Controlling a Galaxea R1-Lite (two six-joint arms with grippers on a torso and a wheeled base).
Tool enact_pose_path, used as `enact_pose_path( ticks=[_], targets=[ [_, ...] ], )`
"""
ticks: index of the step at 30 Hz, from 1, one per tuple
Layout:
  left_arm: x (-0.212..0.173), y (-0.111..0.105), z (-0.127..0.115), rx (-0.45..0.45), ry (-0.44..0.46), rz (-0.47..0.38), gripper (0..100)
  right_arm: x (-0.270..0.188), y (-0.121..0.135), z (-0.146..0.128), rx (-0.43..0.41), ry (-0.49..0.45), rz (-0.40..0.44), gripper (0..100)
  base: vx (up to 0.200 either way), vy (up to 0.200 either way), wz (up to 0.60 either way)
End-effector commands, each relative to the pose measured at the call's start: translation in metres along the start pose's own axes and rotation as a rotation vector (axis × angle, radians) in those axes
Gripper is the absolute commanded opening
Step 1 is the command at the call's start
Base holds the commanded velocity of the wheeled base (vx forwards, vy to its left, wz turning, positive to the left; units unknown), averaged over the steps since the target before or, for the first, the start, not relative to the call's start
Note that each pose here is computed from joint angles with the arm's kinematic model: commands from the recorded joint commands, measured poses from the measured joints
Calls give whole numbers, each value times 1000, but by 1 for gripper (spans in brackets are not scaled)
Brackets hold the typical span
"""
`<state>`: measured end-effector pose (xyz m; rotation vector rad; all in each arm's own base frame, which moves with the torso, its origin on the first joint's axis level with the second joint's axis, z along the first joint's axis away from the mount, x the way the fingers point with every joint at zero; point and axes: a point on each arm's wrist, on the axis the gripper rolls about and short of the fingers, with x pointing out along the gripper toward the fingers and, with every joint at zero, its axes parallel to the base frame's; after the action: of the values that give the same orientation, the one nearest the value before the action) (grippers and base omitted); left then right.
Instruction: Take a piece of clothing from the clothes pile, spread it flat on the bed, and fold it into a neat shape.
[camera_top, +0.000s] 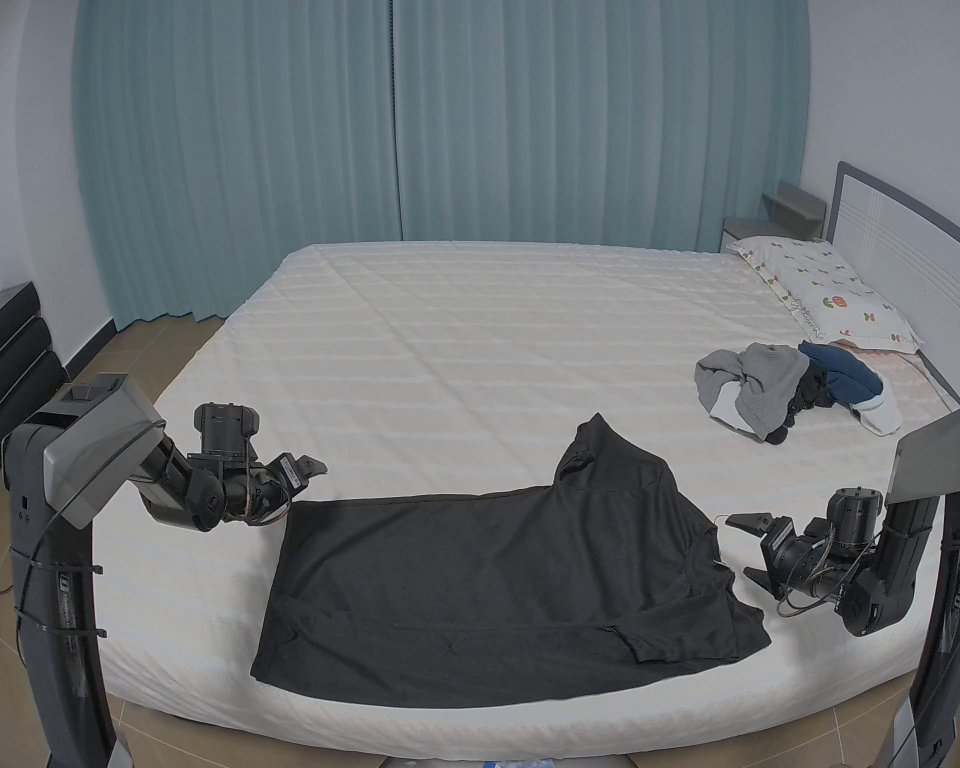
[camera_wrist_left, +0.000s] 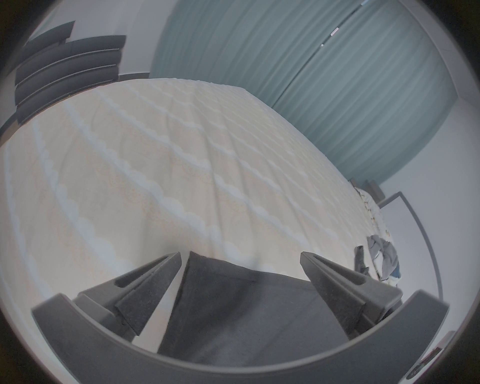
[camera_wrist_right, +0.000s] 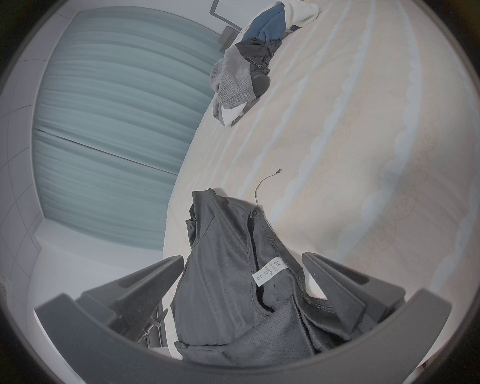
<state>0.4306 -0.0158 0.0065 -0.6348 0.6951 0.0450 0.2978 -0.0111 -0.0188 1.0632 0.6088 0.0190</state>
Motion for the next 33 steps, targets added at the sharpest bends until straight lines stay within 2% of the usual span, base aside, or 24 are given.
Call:
enact_pose_path(
  ticks=[1,20,21,27,31,33],
  targets=[
    [25,18,-14,21,41,28,100,1,-1,-1,0,5,-3,100,0,0,0],
    [27,12,-14,14,2,-5,100,1,0,-2,-4,9,-1,100,0,0,0],
    [27,12,-14,12,1,-4,0,1,0,-2,-4,9,-1,100,0,0,0],
    [26,16,-13,3,-3,14,0,4,4,2,-24,-15,14,100,0,0,0],
    [25,17,-11,-32,-24,35,0,0,18,9,-88,-44,55,100,0,0,0],
    [22,15,-3,-86,-82,42,0,7,29,10,-137,-41,83,100,0,0,0]
  ],
)
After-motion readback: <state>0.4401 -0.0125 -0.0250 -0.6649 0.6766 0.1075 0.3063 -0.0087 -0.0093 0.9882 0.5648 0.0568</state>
